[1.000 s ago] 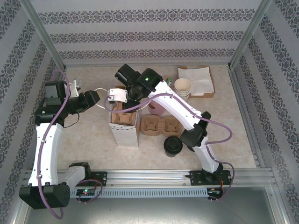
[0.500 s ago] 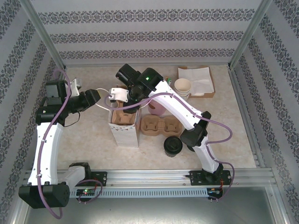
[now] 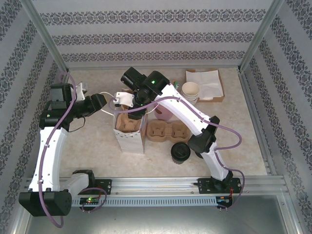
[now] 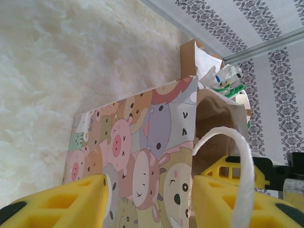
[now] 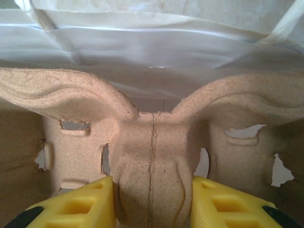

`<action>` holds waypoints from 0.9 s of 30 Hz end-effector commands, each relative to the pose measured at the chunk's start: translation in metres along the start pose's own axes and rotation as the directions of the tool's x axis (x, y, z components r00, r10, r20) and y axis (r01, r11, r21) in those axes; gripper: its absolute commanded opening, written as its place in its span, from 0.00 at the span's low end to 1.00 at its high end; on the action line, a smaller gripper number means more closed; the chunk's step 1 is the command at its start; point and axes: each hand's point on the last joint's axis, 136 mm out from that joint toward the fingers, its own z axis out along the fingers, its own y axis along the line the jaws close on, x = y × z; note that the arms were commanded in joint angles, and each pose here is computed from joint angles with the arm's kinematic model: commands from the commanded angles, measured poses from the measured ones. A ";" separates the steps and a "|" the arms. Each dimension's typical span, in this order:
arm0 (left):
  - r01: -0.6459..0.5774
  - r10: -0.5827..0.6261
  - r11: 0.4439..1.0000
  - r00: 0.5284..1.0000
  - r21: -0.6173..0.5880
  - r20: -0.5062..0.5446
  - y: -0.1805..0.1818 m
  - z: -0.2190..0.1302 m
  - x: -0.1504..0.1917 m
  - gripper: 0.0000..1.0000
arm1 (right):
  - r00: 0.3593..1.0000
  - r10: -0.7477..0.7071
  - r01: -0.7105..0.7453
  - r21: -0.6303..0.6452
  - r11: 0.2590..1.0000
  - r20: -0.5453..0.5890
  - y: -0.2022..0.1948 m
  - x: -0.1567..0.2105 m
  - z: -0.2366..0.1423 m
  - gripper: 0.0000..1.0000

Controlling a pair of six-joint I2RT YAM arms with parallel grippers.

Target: Pack the takeout coffee

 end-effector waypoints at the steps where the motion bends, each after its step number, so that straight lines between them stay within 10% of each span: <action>1: -0.016 0.016 1.000 1.000 0.011 0.011 -0.004 0.002 -0.001 0.51 | 0.997 0.061 -0.064 -0.084 0.994 -0.044 0.007 0.011 0.014 0.39; 27: -0.023 0.022 1.000 1.000 0.009 0.011 -0.006 0.004 -0.001 0.51 | 0.993 0.103 -0.107 -0.093 0.990 -0.049 -0.003 0.015 0.022 0.45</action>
